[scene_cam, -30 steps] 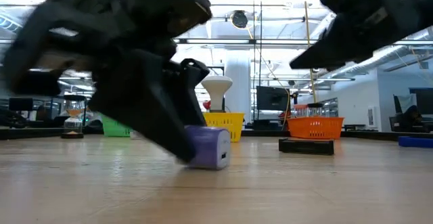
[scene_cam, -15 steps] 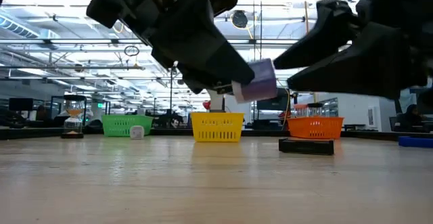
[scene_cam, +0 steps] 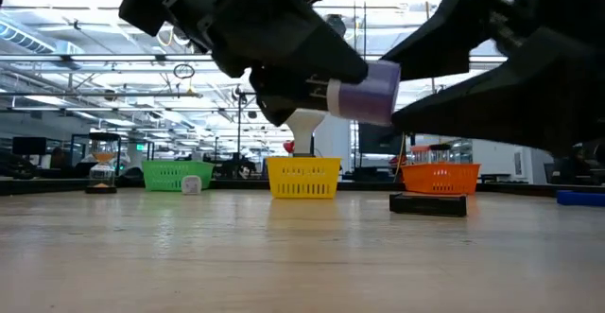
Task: Pick & Place Office items
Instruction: Put the left purple charger adapter into the yellow bin
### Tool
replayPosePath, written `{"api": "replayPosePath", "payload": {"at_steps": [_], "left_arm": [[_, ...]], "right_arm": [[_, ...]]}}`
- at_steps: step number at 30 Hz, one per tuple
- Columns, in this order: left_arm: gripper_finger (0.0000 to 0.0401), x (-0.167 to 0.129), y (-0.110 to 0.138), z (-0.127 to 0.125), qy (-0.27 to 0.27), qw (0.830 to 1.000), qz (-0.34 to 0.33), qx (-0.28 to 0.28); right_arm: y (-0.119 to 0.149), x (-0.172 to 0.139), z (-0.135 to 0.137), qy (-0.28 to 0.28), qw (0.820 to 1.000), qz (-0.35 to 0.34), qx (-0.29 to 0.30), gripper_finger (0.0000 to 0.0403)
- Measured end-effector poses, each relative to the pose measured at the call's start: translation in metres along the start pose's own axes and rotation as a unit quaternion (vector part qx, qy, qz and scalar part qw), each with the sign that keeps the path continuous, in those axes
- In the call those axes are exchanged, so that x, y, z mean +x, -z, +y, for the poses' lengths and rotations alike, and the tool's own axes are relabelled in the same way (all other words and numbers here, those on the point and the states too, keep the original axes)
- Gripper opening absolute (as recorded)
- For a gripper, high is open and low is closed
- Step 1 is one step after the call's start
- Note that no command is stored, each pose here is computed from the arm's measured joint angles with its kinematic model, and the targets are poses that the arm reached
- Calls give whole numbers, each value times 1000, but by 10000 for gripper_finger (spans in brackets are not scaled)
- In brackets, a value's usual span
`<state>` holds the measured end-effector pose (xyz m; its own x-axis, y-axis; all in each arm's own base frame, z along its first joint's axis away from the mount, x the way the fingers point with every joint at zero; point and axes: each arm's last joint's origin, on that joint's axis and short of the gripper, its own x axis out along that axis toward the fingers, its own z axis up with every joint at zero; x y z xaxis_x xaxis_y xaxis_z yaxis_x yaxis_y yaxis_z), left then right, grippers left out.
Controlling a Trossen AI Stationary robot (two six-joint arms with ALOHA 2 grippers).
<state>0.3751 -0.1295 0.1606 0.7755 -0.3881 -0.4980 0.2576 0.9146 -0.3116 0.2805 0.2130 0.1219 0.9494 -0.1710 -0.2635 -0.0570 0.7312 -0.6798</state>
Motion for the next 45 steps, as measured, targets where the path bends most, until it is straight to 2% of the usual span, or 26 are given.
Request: {"api": "replayPosePath", "payload": {"at_steps": [6, 11, 15, 19, 25, 29, 32, 39, 45], "left_arm": [[144, 0, -4, 1, -22, 1000, -21, 5], [144, 0, -9, -3, -9, 999, -49, 18], [144, -1, -11, -4, 2, 998, -57, 10], [145, -1, -13, -6, 13, 998, -68, 12], [145, -1, -12, -3, 14, 998, -65, -2], [145, -2, -10, 0, 15, 997, -73, -12], [145, -3, -10, 3, 10, 996, -89, -20], [145, -4, -11, 6, -4, 994, -107, -22], [145, -4, -11, 5, 5, 994, -109, -22]], "right_arm": [[-5, -9, 4, 36, 999, 6, 5, 258], [-7, -15, 8, 48, 999, 9, 6, 283], [-6, -12, 5, 52, 999, 11, 5, 283], [-5, -8, 2, 55, 998, 12, -2, 249], [-10, -9, 1, 47, 999, -11, -15, 169], [-10, -10, 1, 53, 998, -10, -17, 148], [-10, -11, 0, 78, 997, 5, -18, 159], [-14, -22, 3, 137, 989, 31, -42, 229], [-18, -35, 11, 137, 989, 25, -53, 256]]}}
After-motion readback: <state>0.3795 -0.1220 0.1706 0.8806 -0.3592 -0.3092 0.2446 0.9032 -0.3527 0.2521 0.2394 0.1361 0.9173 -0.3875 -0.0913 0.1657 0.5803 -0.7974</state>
